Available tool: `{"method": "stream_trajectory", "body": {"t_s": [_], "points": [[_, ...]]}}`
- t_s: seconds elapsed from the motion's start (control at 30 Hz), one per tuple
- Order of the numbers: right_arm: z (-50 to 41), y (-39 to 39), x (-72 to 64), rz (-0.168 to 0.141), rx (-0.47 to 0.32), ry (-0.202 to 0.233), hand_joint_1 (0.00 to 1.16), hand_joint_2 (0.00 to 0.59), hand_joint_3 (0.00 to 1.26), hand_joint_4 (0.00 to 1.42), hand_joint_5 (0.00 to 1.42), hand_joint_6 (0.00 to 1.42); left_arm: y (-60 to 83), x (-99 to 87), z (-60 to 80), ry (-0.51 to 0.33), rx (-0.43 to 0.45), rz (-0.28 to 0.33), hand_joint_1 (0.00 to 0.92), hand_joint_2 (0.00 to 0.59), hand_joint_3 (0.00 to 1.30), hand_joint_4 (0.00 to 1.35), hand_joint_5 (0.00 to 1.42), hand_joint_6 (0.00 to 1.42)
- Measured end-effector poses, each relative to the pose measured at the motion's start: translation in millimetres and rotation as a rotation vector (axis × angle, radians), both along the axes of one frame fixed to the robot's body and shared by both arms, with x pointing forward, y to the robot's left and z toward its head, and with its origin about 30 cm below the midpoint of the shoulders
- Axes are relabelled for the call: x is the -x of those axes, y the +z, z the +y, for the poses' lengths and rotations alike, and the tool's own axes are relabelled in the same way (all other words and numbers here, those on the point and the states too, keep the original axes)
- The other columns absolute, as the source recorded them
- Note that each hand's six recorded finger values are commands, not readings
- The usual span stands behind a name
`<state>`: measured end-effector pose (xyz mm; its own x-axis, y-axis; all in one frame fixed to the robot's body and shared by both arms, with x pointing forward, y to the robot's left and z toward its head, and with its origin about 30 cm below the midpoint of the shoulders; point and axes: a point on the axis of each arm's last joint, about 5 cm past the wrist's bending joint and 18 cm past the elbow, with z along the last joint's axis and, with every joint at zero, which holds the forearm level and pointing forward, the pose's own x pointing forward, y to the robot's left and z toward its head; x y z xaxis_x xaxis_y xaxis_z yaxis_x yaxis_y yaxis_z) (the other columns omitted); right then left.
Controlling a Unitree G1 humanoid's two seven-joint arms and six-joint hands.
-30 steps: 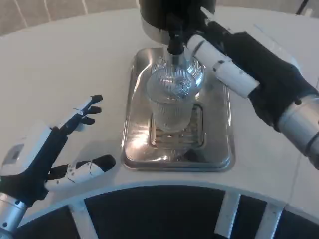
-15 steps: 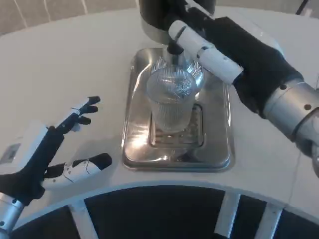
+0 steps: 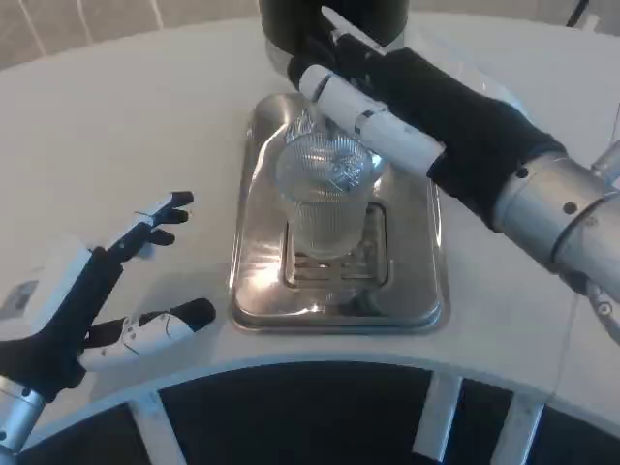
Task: Grasp the cup under the faucet to collect the drink, then remove the cup.
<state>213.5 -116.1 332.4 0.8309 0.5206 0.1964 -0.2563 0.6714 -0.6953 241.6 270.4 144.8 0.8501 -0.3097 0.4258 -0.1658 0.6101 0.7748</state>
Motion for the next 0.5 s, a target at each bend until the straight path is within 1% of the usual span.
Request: {"method": "stream_trajectory", "body": {"t_s": [0.17, 0.2, 0.3, 0.33, 0.37, 0.4, 0.47, 0.5], "points": [[1.9, 2.1, 1.2, -0.031, 0.063, -0.013, 0.00, 0.464, 0.00, 0.00, 0.00, 0.00, 0.0, 0.0, 0.2, 0.000, 0.000, 0.002, 0.064, 0.074, 0.19, 0.22, 0.33, 0.38], [2.9, 2.3, 2.0, -0.051, 0.093, -0.019, 0.00, 0.464, 0.00, 0.00, 0.00, 0.00, 0.0, 0.0, 0.3, 0.001, 0.001, 0.002, 0.064, 0.074, 0.19, 0.22, 0.33, 0.38], [5.9, 1.7, 3.8, -0.099, 0.167, -0.031, 0.00, 0.464, 0.00, 0.00, 0.00, 0.00, -0.3, 0.1, 0.7, 0.003, 0.003, 0.004, 0.064, 0.074, 0.19, 0.22, 0.33, 0.38], [6.6, 1.6, 4.3, -0.106, 0.178, -0.029, 0.00, 0.464, 0.00, 0.00, 0.00, 0.00, -0.4, 0.1, 0.8, 0.003, 0.003, 0.005, 0.064, 0.074, 0.19, 0.22, 0.33, 0.38], [8.0, 1.2, 5.4, -0.131, 0.209, -0.035, 0.00, 0.465, 0.00, 0.00, 0.00, 0.00, -0.4, 0.2, 0.9, 0.004, 0.003, 0.005, 0.064, 0.074, 0.19, 0.22, 0.33, 0.38], [8.6, 0.9, 6.0, -0.141, 0.225, -0.037, 0.00, 0.465, 0.00, 0.00, 0.00, 0.00, -0.4, 0.2, 0.9, 0.004, 0.003, 0.005, 0.064, 0.074, 0.19, 0.22, 0.33, 0.38], [12.3, -0.4, 8.1, -0.183, 0.277, -0.034, 0.00, 0.465, 0.00, 0.00, 0.00, 0.00, -0.4, 0.2, 1.0, 0.005, 0.004, 0.005, 0.064, 0.074, 0.19, 0.22, 0.33, 0.38], [13.4, -0.8, 8.8, -0.197, 0.292, -0.032, 0.00, 0.465, 0.00, 0.00, 0.00, 0.00, -0.4, 0.2, 1.0, 0.004, 0.004, 0.005, 0.064, 0.074, 0.19, 0.22, 0.33, 0.38]]}}
